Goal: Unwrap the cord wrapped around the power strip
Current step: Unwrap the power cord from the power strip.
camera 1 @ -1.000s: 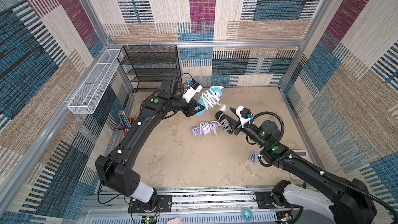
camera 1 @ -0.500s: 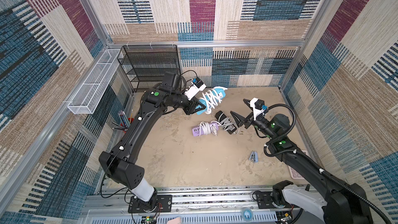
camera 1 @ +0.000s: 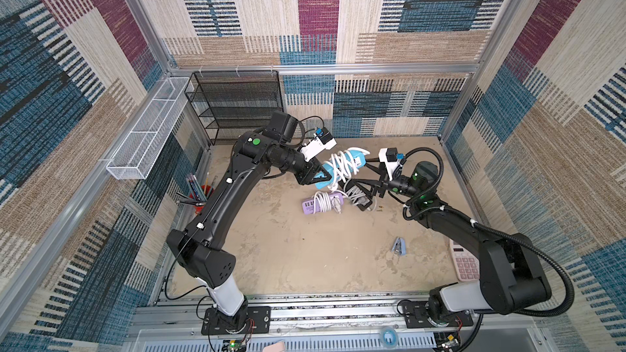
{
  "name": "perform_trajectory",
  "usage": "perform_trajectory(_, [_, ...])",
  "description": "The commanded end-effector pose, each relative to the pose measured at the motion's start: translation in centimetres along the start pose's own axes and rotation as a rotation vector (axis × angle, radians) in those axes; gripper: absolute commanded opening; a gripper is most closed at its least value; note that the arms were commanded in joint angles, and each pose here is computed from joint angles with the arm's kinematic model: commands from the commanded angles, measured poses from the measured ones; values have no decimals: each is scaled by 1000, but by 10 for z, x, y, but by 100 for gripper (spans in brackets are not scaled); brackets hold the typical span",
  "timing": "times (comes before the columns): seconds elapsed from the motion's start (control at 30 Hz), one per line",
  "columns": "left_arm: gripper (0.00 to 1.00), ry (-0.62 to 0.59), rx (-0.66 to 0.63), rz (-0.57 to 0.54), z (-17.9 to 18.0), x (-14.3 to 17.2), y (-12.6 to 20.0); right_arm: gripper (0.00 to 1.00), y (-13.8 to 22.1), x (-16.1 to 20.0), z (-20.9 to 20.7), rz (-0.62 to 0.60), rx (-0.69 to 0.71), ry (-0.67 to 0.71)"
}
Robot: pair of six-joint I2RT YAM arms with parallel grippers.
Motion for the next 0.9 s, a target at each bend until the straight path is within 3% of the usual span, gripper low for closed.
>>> perform_trajectory(0.0, [0, -60, 51, -54, -12, -14, 5, 98, -3, -7, 8, -13, -88, 19])
perform_trajectory(0.37, [0, -123, 66, -60, -20, -21, 4, 100, -19, -17, 24, -19, -238, -20])
perform_trajectory(0.87, [0, -168, 90, -74, -37, -21, 9, 88, -51, -15, 25, -37, -275, -50])
Point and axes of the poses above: each gripper's point midway between its finger pads, its own y axis back along the fingers, its own z axis along the line the jaws close on, x = y × z, the point moved 3 cm from there along y, back along the fingers, and after that the axes turned 9 degrees about -y, right-handed, at the moved point
